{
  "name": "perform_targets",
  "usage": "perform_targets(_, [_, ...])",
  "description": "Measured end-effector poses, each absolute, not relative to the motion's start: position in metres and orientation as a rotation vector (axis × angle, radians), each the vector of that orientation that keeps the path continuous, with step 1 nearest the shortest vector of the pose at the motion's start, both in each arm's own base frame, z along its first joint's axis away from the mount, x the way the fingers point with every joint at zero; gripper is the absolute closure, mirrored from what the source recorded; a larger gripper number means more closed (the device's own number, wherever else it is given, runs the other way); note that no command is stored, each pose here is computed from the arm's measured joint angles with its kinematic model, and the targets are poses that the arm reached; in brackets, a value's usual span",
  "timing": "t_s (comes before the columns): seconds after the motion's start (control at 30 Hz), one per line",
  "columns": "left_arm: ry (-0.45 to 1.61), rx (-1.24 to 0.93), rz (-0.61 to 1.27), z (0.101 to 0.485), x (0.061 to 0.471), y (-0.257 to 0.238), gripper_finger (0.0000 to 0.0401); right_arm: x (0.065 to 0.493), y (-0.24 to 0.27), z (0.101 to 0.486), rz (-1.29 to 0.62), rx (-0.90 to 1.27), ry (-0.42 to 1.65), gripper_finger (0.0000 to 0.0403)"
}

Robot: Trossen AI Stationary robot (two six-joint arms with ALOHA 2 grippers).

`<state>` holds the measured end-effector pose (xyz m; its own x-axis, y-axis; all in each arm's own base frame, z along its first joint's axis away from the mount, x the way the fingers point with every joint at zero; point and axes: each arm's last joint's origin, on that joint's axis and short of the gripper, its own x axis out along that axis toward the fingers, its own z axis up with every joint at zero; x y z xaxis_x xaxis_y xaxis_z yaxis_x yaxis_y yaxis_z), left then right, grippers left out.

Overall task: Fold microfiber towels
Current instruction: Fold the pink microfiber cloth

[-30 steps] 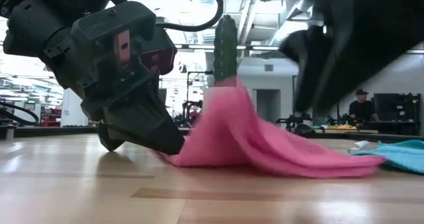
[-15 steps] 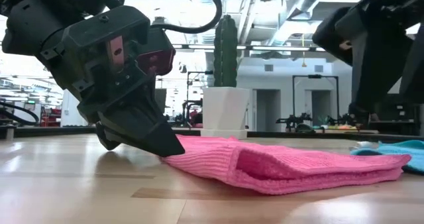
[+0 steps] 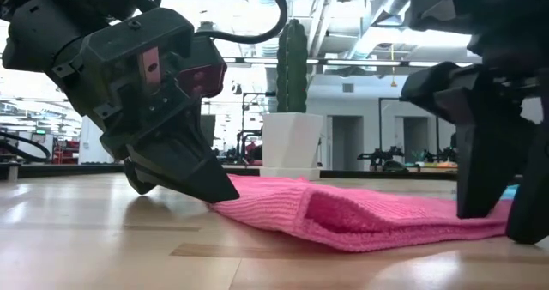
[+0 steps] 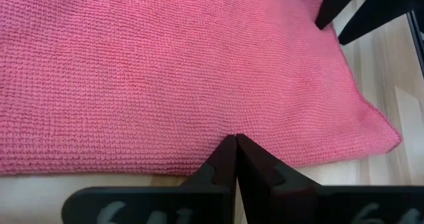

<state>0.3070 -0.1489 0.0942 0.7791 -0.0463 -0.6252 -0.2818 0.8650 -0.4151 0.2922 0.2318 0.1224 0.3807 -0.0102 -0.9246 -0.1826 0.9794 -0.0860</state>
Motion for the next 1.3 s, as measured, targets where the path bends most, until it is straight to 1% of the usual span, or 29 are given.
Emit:
perform_targets(0.07, [0.672, -0.519, 0.134, 0.094, 0.307, -0.149, 0.0401, 0.293, 0.23, 0.123, 0.105, -0.163, 1.191, 0.0275])
perform_targets(0.23, [0.672, -0.519, 0.135, 0.094, 0.307, -0.149, 0.0401, 0.297, 0.225, 0.126, 0.1, -0.147, 1.248, 0.0369])
perform_targets(0.3, [0.672, -0.525, 0.136, 0.094, 0.307, -0.149, 0.0401, 0.3, 0.225, 0.13, 0.114, -0.152, 1.254, 0.0389])
perform_targets(0.47, [0.671, -0.528, 0.135, 0.094, 0.307, -0.149, 0.0401, 0.315, 0.225, 0.149, 0.167, -0.187, 1.268, 0.0377])
perform_targets(0.6, [0.67, -0.536, 0.138, 0.094, 0.307, -0.149, 0.0401, 0.331, 0.221, 0.167, 0.245, -0.183, 1.238, 0.0387])
perform_targets(0.7, [0.668, -0.54, 0.136, 0.094, 0.307, -0.149, 0.0401, 0.344, 0.212, 0.176, 0.257, -0.182, 1.193, 0.0392])
perform_targets(0.9, [0.681, -0.553, 0.112, 0.094, 0.307, -0.15, 0.0401, 0.361, 0.18, 0.175, 0.207, -0.13, 1.217, 0.038])
perform_targets(1.17, [0.687, -0.566, 0.104, 0.094, 0.307, -0.151, 0.0401, 0.374, 0.148, 0.173, 0.215, -0.102, 1.237, 0.0384])
perform_targets(1.3, [0.688, -0.571, 0.102, 0.094, 0.307, -0.151, 0.0401, 0.378, 0.137, 0.173, 0.21, -0.1, 1.239, 0.0376])
